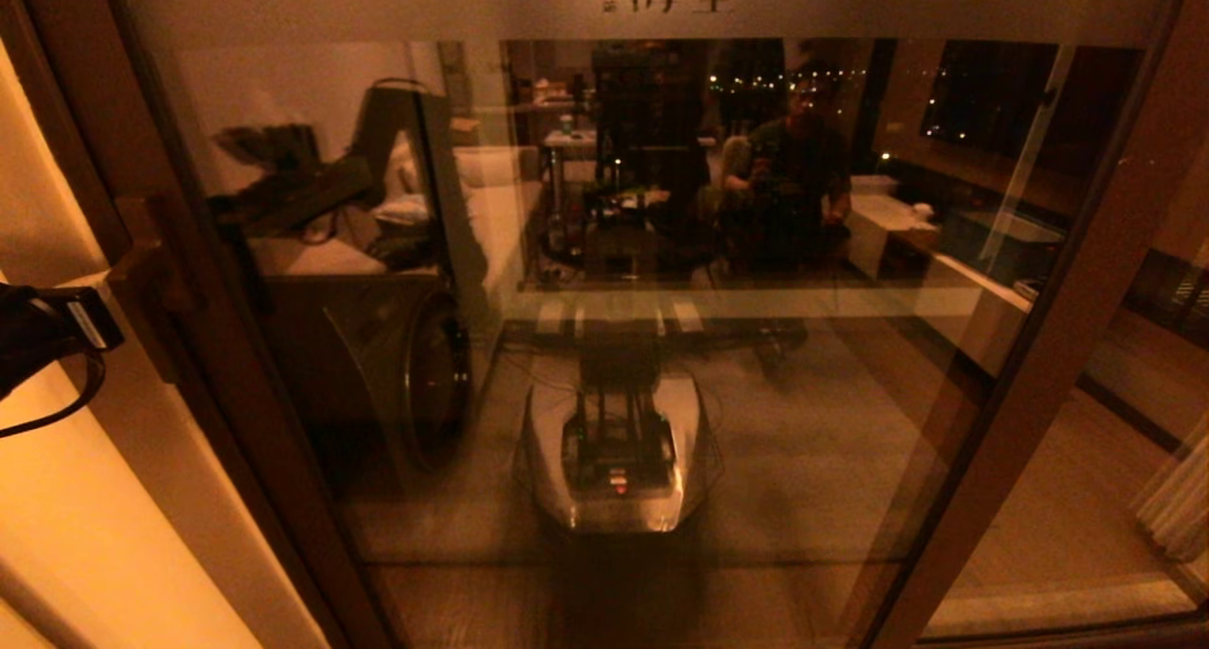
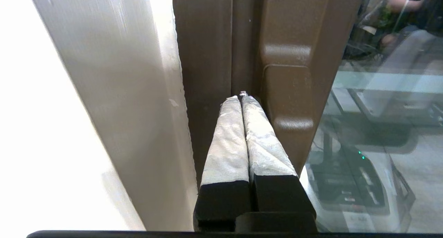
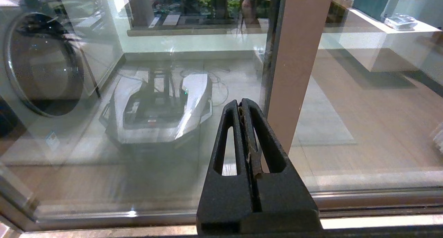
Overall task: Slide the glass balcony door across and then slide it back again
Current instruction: Open the slid door
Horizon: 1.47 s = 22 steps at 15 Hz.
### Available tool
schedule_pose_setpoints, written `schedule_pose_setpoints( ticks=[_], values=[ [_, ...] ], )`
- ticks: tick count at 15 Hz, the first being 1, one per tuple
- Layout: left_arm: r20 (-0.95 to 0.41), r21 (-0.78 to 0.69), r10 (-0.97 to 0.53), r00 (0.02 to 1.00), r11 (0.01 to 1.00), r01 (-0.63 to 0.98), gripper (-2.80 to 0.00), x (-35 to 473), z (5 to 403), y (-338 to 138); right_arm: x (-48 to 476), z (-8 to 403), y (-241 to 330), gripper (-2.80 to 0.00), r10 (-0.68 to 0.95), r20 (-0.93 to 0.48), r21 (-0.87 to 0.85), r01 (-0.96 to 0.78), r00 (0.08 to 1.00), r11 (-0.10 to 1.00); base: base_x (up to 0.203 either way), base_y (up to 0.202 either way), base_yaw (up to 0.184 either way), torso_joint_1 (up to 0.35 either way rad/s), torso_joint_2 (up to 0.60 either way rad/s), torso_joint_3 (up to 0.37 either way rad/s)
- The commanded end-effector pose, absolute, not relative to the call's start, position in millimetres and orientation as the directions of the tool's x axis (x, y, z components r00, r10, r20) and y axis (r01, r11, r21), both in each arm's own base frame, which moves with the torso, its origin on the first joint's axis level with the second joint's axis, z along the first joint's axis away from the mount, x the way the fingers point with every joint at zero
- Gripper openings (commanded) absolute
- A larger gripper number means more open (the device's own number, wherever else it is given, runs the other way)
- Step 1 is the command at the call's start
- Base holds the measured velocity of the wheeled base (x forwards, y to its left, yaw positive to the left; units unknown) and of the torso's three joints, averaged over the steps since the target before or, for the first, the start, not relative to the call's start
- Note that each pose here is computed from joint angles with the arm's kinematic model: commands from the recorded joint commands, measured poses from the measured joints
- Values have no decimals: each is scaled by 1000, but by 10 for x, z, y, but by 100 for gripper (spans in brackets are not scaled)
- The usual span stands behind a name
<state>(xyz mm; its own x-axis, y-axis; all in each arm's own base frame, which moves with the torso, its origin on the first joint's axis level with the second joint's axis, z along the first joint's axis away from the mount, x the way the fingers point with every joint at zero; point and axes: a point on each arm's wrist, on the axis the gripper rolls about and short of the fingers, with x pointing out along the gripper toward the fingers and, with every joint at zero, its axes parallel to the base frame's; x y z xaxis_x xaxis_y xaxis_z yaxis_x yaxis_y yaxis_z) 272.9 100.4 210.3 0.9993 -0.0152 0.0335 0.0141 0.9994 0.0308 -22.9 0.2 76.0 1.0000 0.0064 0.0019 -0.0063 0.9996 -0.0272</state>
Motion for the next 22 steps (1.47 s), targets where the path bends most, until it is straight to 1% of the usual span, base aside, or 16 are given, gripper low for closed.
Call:
schedule_pose_setpoints(
  ticks=[1,6,18,22],
  values=[
    [34,31,-36,999,999,35,-280,2719,2101,952,-229,763,2,-280,8,2,-28,-8,1000,1000,0,0,0,0,0,0],
    [38,34,-30,999,999,29,-280,2728,2114,914,-228,761,2,-280,8,1,-28,-8,1000,1000,0,0,0,0,0,0],
    [39,34,-84,996,996,83,-280,2635,2121,718,-228,761,2,-280,6,2,-28,-6,1000,1000,0,0,0,0,0,0],
    [43,36,-63,997,997,62,-280,2639,2134,722,-228,759,2,-280,6,0,-28,-6,1000,1000,0,0,0,0,0,0]
  ],
)
